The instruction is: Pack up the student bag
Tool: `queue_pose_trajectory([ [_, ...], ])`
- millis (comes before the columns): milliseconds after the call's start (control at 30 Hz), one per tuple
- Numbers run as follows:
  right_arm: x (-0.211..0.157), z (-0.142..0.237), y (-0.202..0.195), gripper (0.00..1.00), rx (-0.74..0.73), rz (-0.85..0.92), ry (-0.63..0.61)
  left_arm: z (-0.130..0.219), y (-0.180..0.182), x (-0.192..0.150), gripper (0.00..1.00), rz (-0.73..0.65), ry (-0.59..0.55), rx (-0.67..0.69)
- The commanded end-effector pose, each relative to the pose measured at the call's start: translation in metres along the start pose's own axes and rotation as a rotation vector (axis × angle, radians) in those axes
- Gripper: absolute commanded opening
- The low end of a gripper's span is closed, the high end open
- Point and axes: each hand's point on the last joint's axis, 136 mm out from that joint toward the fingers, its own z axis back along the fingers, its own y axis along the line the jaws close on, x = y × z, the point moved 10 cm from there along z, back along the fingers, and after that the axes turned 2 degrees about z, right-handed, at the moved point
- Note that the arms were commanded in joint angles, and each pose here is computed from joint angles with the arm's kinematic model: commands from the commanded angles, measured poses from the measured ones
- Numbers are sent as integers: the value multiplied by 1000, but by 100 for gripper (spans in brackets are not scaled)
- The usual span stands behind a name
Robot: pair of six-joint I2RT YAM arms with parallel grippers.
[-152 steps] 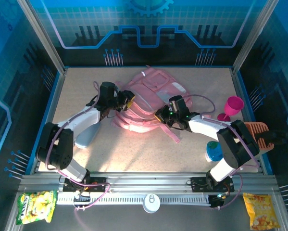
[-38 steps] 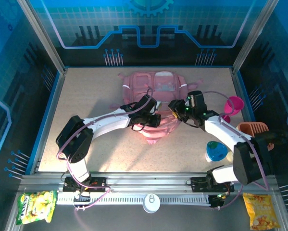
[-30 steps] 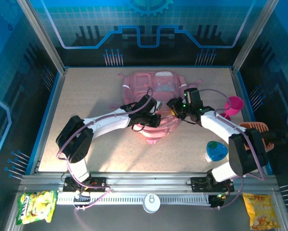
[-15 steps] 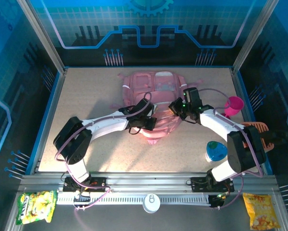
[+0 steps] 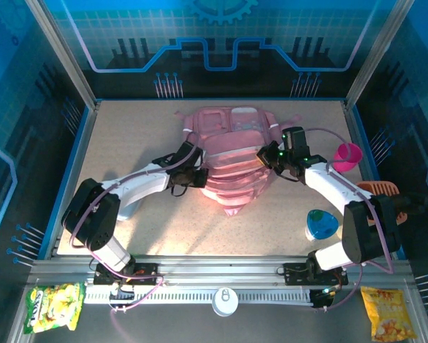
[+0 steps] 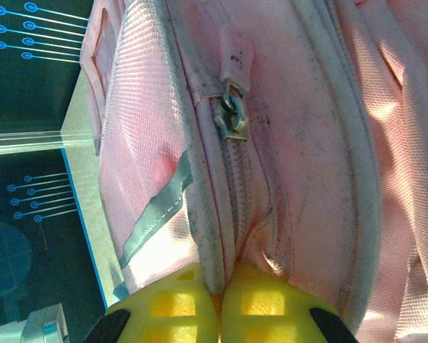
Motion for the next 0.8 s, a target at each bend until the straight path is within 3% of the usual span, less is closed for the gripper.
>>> queue_pose_trajectory([
  [0, 16, 21, 18, 6, 55, 42, -67, 8, 23, 3, 0, 15, 3, 60],
  [333, 16, 23, 17, 7, 59, 68, -30, 4, 51, 31, 0, 21, 6, -27],
  [767, 17, 21, 8, 6, 60, 105, 44, -9, 67, 71, 0, -128, 35, -169],
])
